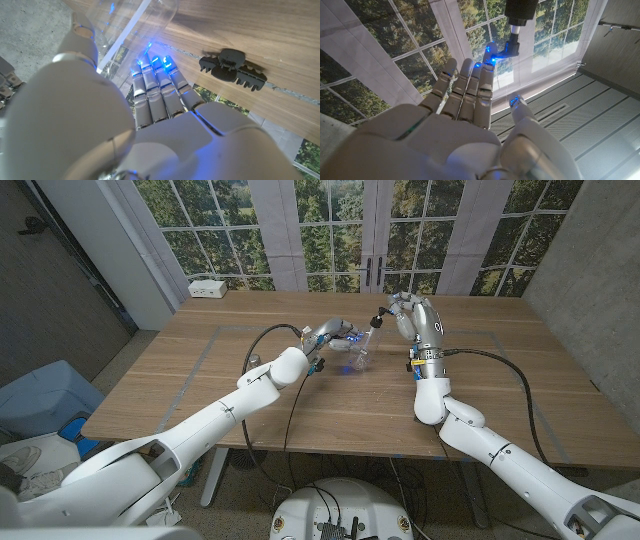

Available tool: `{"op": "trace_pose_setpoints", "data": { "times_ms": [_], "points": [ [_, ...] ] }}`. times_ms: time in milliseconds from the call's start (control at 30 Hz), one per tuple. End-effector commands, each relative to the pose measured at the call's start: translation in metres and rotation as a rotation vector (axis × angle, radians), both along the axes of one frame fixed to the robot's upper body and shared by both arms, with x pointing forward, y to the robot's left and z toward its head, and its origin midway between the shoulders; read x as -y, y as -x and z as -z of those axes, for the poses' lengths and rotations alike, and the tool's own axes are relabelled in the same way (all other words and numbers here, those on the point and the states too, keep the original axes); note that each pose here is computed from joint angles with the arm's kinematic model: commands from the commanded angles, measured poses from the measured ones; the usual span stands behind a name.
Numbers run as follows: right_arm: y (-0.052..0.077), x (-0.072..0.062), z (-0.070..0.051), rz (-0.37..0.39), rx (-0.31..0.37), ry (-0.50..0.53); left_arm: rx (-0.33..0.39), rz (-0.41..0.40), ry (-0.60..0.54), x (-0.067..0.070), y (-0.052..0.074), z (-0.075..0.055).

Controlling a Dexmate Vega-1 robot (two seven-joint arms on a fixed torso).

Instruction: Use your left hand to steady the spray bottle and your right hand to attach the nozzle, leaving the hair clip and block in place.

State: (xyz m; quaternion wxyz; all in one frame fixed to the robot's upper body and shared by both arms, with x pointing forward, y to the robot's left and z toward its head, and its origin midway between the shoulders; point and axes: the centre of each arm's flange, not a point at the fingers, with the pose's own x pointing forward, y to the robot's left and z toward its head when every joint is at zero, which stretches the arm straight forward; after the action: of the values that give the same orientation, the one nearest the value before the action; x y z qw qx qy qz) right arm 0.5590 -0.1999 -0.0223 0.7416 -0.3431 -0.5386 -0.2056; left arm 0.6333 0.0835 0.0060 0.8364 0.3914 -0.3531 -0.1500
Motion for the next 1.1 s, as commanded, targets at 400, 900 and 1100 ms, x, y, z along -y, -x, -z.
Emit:
{"op": "trace_pose_setpoints", "data": {
  "times_ms": [400,900,1100],
  "points": [
    [0.004,-0.008,0.0,-0.061,0.05,0.124,-0.001,-0.016,-0.005,0.002,-0.001,-0.001],
    [-0.003,-0.017,-0.007,-0.086,0.0,0.196,-0.002,-0.021,-0.008,0.004,-0.005,-0.003],
    [-0.006,-0.018,-0.015,-0.064,-0.073,0.202,-0.008,-0.023,-0.012,0.004,-0.007,-0.003]
  ]
}}
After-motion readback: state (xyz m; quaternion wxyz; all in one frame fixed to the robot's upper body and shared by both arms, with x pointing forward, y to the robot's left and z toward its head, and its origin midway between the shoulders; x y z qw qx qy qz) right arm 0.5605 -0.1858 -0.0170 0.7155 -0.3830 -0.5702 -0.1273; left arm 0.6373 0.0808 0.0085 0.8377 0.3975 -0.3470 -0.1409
